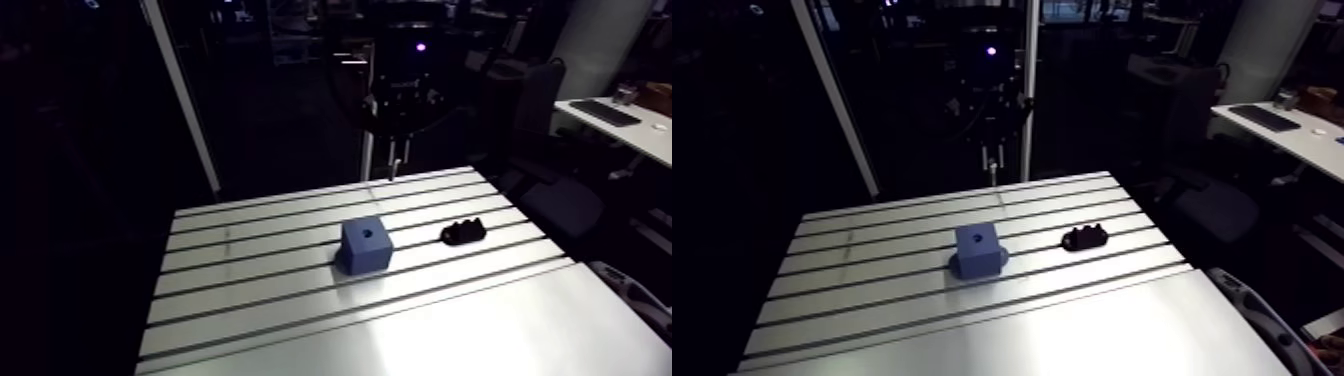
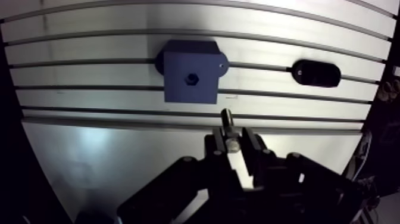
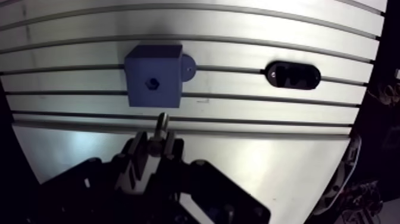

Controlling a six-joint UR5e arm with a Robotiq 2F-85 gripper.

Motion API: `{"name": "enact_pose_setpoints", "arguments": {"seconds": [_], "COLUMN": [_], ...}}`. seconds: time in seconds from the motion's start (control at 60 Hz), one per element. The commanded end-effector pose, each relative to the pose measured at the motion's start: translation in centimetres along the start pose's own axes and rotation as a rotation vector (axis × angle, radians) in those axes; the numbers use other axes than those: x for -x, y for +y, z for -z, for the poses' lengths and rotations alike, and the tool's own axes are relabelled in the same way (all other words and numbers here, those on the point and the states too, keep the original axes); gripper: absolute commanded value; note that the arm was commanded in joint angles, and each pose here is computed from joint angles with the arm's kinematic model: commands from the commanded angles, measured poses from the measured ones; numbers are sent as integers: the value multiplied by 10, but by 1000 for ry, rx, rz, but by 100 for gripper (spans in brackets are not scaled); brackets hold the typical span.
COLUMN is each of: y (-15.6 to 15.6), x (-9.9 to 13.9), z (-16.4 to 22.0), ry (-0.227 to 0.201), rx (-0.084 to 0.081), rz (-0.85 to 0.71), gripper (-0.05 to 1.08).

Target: Pick up the M10 bolt and insert it into the hex recess until seated.

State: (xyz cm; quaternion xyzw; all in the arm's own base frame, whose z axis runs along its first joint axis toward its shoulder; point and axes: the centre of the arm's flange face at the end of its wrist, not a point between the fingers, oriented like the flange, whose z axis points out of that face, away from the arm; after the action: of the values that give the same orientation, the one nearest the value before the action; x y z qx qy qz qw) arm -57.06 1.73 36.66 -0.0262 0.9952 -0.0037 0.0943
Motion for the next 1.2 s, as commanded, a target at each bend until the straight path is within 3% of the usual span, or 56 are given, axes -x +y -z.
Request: {"name": "enact_pose_setpoints", "arguments": {"seconds": [0.017, 0.283, 0.383, 0.567, 1.2], "y": [-21, -24, -25, -31, -31], "x": [-5, -7, -7, -6, -12], "z": [-6, -14, -23, -31, -65], "ry": [5, 23, 7, -8, -9], "rx": [13, 14, 3, 0, 8], "rz": [-3, 1, -1, 1, 2], "gripper": [77, 77, 77, 77, 78]}}
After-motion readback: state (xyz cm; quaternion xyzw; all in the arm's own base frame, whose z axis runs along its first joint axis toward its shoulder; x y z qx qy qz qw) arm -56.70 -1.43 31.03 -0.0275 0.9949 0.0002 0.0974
